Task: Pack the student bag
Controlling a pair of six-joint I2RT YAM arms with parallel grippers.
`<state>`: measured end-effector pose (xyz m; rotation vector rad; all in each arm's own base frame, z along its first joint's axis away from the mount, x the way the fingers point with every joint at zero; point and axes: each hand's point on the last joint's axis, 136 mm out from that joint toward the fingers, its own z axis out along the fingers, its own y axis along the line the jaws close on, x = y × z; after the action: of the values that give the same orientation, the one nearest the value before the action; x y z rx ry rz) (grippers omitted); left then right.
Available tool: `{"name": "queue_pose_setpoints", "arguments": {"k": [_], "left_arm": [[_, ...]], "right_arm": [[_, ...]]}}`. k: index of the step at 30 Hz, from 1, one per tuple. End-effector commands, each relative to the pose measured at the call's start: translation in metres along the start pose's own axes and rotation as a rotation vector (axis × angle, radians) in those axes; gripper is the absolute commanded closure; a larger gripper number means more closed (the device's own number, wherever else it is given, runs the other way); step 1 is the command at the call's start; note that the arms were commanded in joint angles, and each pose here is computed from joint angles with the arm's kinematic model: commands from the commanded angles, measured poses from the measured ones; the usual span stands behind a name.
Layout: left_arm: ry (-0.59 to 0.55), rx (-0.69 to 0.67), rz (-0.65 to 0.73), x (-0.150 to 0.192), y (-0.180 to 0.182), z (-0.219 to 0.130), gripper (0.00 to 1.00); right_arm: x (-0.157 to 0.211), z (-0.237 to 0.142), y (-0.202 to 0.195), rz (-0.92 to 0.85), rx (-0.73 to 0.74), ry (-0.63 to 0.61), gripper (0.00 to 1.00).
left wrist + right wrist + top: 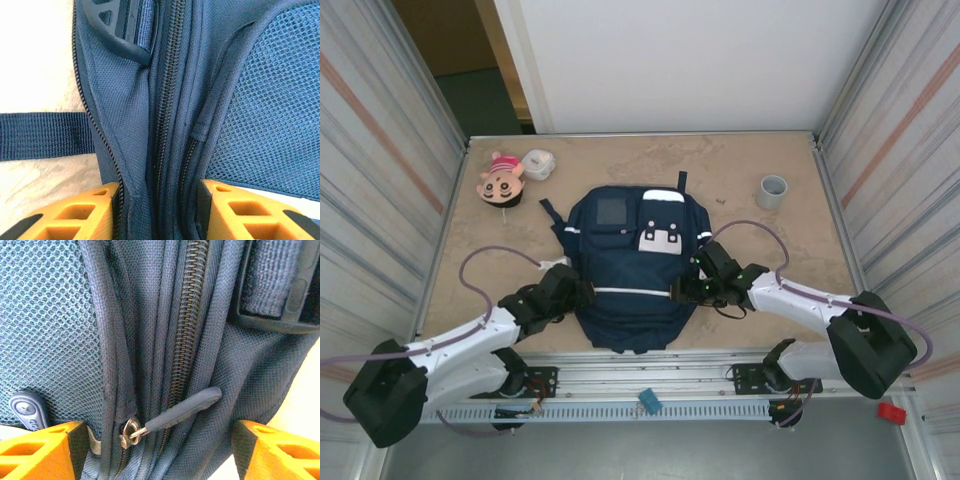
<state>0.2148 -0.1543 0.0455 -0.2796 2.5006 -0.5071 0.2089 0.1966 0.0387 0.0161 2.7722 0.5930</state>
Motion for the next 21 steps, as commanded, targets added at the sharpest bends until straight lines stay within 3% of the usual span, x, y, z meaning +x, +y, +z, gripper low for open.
{"name": "queue_pose_setpoints", "arguments": {"k": [1,9,21], "left_arm": [[0.014,-0.032,-0.019,0.005,0.007,0.009,0.57],[-0.075,-0.029,0.035,-0.042,-0.024,0.023,0.56],[-0.042,0.025,0.001,-0.079,-0.043,0.068,0.48]], "right_arm": [[-0.005,0.008,-0.031,0.058,0.116,-0.024,0.27],[-0.072,0.005,-0.042,0.135,0.037,-0.097,0.25],[-0.120,0.015,-0.035,0.099,-0.018,-0.111,0.23]]}}
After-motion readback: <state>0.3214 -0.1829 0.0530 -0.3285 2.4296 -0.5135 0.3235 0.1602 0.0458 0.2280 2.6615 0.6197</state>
